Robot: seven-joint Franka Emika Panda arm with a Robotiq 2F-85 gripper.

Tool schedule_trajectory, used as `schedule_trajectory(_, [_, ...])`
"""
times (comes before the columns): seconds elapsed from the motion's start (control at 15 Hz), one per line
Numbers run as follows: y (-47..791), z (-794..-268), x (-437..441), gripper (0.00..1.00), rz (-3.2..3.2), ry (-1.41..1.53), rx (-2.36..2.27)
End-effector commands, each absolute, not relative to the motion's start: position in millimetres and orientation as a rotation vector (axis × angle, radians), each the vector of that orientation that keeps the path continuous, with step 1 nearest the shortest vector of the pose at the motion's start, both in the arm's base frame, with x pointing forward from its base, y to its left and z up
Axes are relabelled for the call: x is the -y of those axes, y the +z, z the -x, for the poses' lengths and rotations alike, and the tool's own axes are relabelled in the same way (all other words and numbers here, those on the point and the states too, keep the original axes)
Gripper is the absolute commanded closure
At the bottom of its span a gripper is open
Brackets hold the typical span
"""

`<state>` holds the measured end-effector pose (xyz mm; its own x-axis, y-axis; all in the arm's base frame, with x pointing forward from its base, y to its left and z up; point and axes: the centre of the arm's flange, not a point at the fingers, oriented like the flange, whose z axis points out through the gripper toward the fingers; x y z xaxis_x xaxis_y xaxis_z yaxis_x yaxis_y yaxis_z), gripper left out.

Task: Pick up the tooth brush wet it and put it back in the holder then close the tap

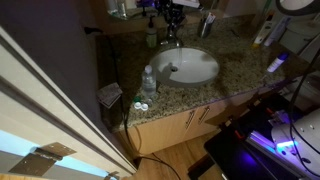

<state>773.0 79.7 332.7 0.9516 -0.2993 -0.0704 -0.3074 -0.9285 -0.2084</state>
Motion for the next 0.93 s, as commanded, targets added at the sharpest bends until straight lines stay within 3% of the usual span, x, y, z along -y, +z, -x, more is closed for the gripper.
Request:
schedule_trajectory(0.0, [345.5,-768.1,-74.2,0.53,2.890,0.092,-0.445])
schedule_trajectory(0.07, [346.9,-766.5,-74.9,0.52,2.887,0.111,-0.427])
schedule_trajectory(0.2, [352.9,-758.2,-76.3,0.40,2.886,0.157,-0.367])
schedule_trajectory(0.27, [357.9,-752.0,-76.7,0.82,2.879,0.203,-0.309])
schedule_trajectory(0.4, [366.0,-742.7,-76.9,0.79,2.876,0.287,-0.222])
schedule_trajectory(0.6, [366.2,-739.3,-77.4,0.99,2.903,0.285,-0.224])
schedule_trajectory(0.67, [363.5,-742.0,-76.7,1.00,2.925,0.251,-0.252])
schedule_trajectory(0.73, [359.6,-745.1,-75.7,0.65,2.931,0.236,-0.263])
schedule_trajectory(0.87, [352.8,-748.1,-75.3,0.68,2.938,0.204,-0.283])
